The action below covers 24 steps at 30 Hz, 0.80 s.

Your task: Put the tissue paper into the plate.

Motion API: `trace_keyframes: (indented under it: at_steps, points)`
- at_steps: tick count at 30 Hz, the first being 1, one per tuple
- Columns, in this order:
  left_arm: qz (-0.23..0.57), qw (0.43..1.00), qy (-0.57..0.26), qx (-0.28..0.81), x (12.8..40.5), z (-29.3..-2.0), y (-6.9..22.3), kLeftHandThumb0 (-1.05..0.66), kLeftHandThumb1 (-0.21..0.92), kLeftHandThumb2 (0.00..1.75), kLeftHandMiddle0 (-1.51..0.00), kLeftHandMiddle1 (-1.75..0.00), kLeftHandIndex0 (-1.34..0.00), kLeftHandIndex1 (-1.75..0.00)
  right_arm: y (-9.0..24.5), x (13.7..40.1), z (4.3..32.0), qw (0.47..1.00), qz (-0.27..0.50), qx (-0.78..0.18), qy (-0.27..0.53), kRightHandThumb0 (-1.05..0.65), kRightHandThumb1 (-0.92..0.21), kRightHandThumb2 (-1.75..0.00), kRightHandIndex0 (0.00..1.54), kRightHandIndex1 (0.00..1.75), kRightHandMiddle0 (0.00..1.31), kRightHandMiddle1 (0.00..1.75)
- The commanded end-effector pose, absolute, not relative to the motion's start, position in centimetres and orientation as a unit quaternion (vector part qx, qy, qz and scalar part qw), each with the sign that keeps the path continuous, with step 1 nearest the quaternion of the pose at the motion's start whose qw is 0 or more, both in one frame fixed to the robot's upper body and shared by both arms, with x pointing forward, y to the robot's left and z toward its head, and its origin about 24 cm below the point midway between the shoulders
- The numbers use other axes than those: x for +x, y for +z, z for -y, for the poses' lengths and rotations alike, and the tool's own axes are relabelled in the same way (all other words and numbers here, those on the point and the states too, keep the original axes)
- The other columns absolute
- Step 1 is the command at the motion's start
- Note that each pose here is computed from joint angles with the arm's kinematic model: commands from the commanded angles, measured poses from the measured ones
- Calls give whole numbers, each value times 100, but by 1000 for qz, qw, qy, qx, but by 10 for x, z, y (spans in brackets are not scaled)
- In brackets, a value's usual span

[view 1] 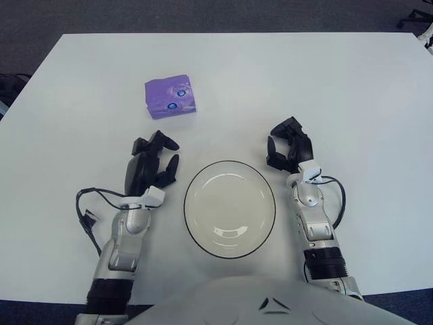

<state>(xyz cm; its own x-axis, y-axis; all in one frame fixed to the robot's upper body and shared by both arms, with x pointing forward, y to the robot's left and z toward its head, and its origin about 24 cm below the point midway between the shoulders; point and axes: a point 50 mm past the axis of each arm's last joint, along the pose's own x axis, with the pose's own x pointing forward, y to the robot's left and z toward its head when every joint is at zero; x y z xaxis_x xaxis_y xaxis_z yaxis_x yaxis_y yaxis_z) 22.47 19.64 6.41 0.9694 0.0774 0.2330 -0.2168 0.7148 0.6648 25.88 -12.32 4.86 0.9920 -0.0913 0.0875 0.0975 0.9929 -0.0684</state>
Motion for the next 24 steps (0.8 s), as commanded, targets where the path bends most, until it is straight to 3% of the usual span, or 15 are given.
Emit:
trace_keyframes:
  at_steps: [1, 16, 24]
  points:
    - [118, 907, 81, 396, 232, -201, 80, -40, 58, 100, -81, -175, -41, -175, -15, 232, 133, 988, -136, -45, -61, -41, -53, -106, 68, 154, 44, 175]
    - [145, 880, 87, 444, 252, -206, 108, -40, 57, 100, -76, -175, -41, -175, -16, 234, 133, 988, -132, -48, -57, -42, -50, -109, 70, 153, 47, 175]
    - [155, 870, 84, 460, 264, -205, 123, -38, 74, 78, -43, -175, -30, -175, -16, 235, 133, 987, -136, -47, -64, -42, -52, -106, 67, 149, 45, 175]
